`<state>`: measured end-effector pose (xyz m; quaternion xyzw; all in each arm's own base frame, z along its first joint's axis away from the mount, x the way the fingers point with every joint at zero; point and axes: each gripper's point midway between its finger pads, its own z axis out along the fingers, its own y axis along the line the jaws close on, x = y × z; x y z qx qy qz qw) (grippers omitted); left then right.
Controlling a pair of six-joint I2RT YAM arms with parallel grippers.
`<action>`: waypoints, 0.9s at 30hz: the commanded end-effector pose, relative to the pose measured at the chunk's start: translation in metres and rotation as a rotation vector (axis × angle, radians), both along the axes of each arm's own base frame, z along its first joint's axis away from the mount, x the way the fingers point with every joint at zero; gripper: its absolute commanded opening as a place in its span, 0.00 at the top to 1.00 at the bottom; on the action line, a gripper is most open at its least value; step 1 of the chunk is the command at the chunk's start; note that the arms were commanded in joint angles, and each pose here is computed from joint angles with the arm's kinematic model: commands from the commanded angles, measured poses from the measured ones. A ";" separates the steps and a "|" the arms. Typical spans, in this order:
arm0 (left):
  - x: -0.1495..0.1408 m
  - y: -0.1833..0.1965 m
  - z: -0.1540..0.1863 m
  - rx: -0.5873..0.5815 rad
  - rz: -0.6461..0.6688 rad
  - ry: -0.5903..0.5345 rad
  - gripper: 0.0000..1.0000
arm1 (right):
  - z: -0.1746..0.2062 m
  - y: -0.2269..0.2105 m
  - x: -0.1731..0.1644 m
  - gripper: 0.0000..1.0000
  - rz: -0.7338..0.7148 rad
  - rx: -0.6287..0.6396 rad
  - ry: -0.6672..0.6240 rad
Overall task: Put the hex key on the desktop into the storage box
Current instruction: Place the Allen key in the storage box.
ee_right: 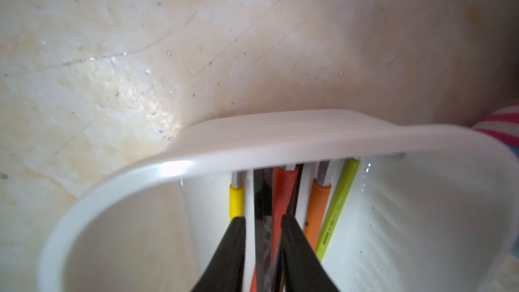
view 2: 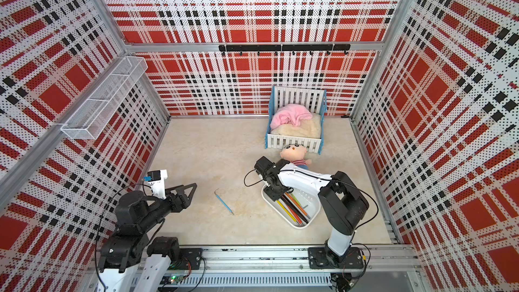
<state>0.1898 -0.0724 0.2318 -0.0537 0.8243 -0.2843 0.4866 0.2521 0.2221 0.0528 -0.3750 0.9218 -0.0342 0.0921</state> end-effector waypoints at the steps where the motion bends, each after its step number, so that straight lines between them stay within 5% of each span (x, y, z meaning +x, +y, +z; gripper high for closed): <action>1: 0.003 0.001 0.002 0.008 0.001 -0.022 0.24 | 0.010 0.003 0.005 0.70 -0.020 0.014 -0.021; 15: 0.003 0.002 0.002 0.008 0.003 -0.022 0.24 | 0.052 0.032 0.018 0.65 -0.055 0.134 -0.078; 27: 0.002 0.003 0.003 0.008 0.008 -0.028 0.24 | 0.079 0.151 0.008 0.61 0.006 0.329 -0.078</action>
